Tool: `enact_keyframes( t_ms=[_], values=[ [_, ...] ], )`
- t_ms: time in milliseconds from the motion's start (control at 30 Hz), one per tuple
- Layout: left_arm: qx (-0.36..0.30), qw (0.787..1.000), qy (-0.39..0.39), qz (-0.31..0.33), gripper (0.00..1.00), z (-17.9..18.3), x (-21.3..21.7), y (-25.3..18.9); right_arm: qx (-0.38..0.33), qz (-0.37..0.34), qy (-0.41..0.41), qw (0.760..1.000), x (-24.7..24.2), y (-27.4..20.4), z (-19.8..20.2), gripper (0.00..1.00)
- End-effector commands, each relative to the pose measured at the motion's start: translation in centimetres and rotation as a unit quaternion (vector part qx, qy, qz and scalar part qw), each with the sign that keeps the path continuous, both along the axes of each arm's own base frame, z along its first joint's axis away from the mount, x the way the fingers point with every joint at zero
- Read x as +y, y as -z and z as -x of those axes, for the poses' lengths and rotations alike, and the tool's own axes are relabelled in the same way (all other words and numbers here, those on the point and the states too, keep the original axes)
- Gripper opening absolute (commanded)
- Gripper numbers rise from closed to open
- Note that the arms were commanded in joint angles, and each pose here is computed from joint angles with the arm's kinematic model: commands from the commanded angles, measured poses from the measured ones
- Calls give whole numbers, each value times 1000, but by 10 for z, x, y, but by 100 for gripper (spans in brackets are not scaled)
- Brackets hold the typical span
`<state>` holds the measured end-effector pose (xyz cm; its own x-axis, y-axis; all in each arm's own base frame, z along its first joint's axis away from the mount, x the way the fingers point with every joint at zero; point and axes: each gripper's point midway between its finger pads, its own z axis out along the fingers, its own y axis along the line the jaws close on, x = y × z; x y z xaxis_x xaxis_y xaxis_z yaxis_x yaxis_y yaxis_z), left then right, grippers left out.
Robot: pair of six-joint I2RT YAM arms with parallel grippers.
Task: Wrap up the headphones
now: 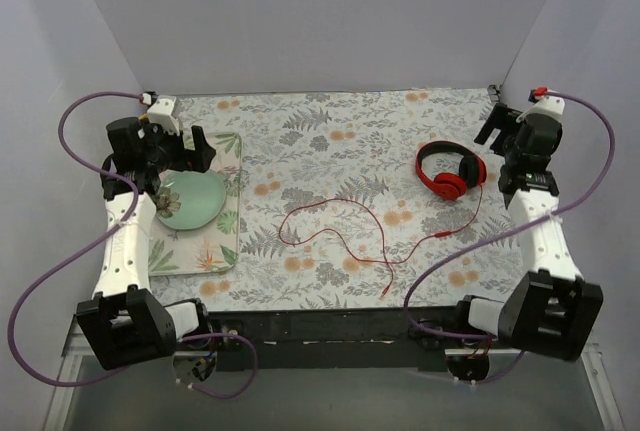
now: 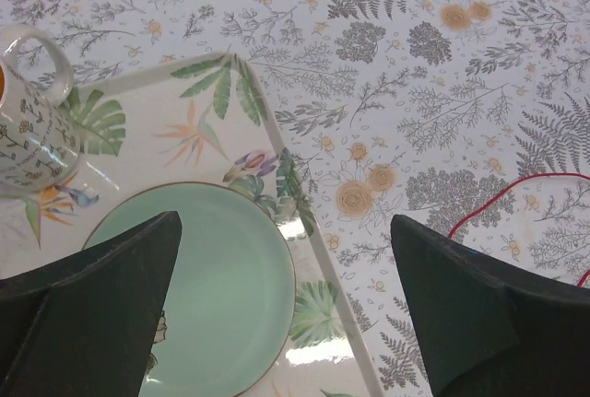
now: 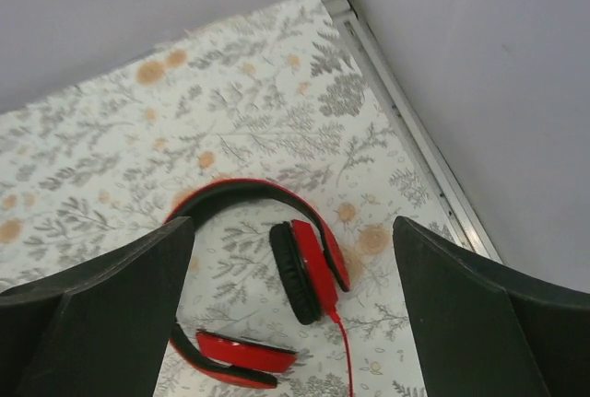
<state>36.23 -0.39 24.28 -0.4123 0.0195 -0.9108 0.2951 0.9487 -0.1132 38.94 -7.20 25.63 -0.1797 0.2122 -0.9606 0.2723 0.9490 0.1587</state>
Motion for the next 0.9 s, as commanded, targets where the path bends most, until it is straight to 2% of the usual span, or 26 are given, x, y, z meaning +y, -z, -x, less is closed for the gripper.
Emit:
enact_keyframes(
  t_ms=[0,67,100,167,200,300,533,600,633,667,833,867],
  values=[
    [8,1000,27,-8,98,0,-5,-11,138,-7,-17,990,-14,62,-17,95],
    [18,1000,20,-8,98,-2,-2,-7,152,3,-22,988,-20,62,-30,93],
    [21,1000,20,-7,98,-2,-2,-6,188,-3,-27,982,-20,85,-34,90],
    [30,999,22,-3,98,-2,-3,-1,204,-6,-55,977,-15,88,-46,87],
    [37,999,22,0,98,-1,-4,4,233,-20,-74,970,-9,107,-48,83],
    [46,999,20,2,98,-2,-3,11,265,-43,-100,958,2,131,-42,79],
    [52,998,30,12,98,-4,-7,12,303,-53,-112,945,7,174,-28,78],
    [51,998,32,14,98,-4,-8,11,313,-51,-115,941,5,185,-32,74],
    [50,998,33,13,98,-4,-8,9,319,-50,-118,939,5,187,-33,71],
    [48,998,33,11,98,-3,-7,7,328,-52,-118,936,5,190,-31,63],
    [49,998,38,5,98,1,-9,5,340,-28,-118,932,-2,194,-38,44],
    [45,998,39,5,98,2,-9,2,343,-24,-123,931,-1,194,-38,37]
  ],
)
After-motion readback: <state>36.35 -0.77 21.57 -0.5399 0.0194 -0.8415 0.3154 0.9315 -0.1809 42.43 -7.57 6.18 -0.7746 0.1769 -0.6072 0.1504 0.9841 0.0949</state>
